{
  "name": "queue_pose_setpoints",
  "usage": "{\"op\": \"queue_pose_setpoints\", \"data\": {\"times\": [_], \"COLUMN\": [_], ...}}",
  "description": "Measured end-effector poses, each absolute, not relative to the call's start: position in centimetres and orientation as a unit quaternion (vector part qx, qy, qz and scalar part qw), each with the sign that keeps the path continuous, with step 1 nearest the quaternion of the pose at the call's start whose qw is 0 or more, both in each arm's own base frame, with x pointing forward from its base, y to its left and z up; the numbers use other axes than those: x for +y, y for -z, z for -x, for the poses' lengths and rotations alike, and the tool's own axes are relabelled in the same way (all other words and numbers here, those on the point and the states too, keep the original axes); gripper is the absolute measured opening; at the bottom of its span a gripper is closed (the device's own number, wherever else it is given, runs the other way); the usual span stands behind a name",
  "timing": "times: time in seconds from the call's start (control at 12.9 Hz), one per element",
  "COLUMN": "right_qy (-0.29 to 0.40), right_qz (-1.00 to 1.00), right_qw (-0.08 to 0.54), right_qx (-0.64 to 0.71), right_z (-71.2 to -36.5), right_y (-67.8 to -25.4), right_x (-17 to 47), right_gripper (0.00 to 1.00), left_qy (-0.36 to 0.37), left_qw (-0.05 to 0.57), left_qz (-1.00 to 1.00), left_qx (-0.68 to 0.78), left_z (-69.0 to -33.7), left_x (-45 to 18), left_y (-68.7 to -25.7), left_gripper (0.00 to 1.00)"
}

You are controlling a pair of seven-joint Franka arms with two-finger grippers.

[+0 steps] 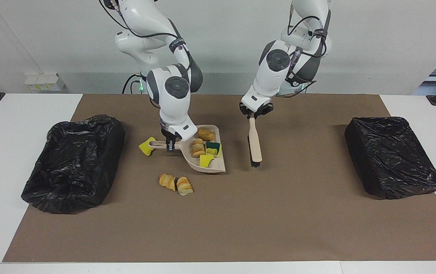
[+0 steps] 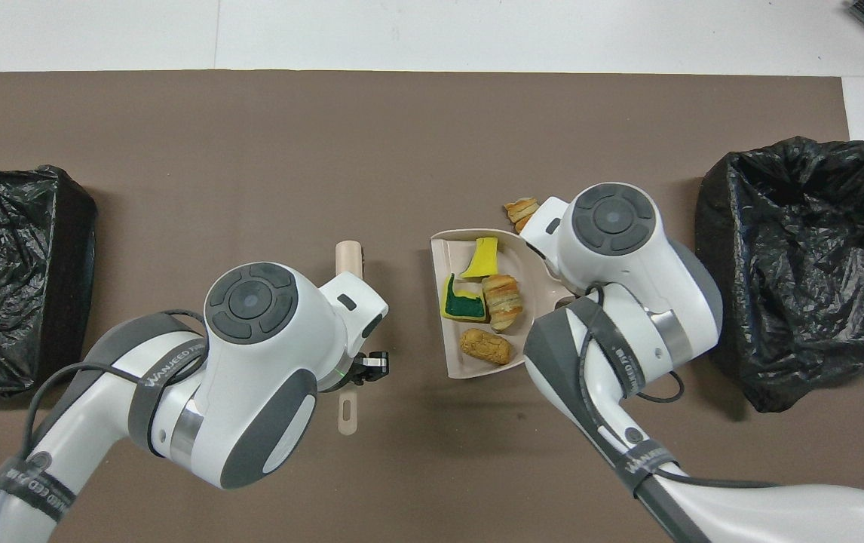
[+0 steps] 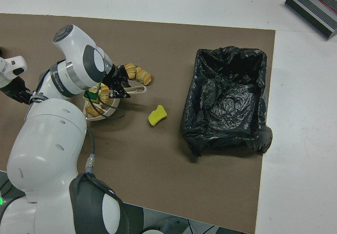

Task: Sweep and dump trash in bin
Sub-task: 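Carry the loaded dustpan with the right gripper over the nearby black bin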

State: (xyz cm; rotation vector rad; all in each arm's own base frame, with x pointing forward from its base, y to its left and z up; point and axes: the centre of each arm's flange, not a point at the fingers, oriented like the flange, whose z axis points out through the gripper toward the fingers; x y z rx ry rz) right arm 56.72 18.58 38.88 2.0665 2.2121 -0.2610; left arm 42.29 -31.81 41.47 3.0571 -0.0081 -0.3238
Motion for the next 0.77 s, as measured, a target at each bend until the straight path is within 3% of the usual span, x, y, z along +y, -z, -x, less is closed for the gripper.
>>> {"op": "queue_pose_setpoints", "data": {"times": [0.23, 0.77], "right_qy": [0.083, 0.066], "right_qz": [-0.684, -0.689], "right_qw": [0.047, 0.057], "right_qx": [0.723, 0.720], "right_z": [-58.2, -61.5], "right_y": [-42.3, -49.0], "right_x": [14.1, 0.1], "right_gripper": [0.32, 0.32], "left_qy": [0.111, 0.054], "left_qw": [0.017, 0.000], "left_qz": [-0.994, -0.998], "left_qx": [-0.001, 0.012], "left_z": [-39.7, -39.5], "left_x": [-31.9, -27.1], "left_y": [-40.4, -37.9], "left_gripper": [0.27, 0.27]}}
